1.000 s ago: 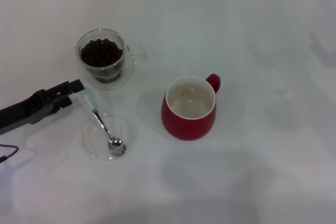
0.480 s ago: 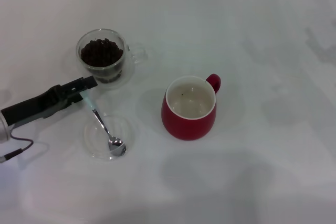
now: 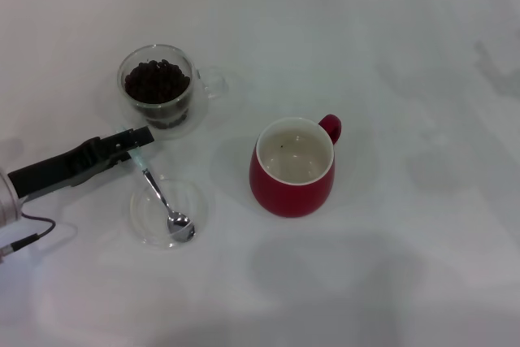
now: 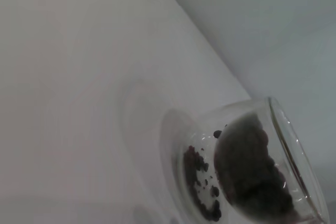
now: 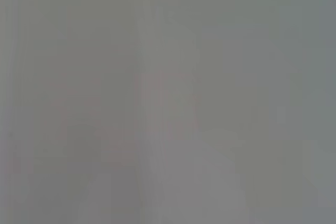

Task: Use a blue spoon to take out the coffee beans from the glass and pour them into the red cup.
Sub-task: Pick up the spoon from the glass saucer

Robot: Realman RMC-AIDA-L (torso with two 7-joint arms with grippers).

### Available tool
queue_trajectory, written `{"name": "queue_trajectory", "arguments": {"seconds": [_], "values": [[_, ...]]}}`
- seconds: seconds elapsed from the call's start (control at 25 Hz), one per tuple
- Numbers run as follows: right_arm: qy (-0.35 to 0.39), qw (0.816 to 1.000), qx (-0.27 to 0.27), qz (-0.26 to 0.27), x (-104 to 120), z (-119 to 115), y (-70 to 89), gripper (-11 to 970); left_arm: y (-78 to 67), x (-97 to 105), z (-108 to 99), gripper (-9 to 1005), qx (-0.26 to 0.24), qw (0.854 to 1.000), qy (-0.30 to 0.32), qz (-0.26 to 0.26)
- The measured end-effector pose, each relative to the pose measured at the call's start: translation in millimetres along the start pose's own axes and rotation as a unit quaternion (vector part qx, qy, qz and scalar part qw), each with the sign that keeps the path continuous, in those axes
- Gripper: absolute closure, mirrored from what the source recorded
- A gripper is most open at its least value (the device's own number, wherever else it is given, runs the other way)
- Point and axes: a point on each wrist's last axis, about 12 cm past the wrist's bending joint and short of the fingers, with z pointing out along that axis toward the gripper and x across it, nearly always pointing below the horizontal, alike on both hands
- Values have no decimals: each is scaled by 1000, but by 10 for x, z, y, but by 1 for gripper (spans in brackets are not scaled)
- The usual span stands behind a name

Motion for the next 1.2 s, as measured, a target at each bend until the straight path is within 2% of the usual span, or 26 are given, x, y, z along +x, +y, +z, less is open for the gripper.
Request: {"name": "queue_trajectory", "arguments": {"seconds": [0.28,0.52,0.72,1.16,1.2], "values": [[-1,1000,1,0,-4,6,-3,131,15,9,-18,480,-1,1000,-6,7],[-3,1000,-1,2,-4,28,10,131,17,11,-21,594,-2,1000,-6,14],[-2,1000,0,2,1,26,16,131,31,37,-43,586,-2,1000,-7,16],[-1,1000,0,9,11,16,29,131,48,55,-83,637,0,1000,-14,19],[-1,1000,0,10,12,16,30,131,48,53,-88,672,1,1000,-16,19]]}}
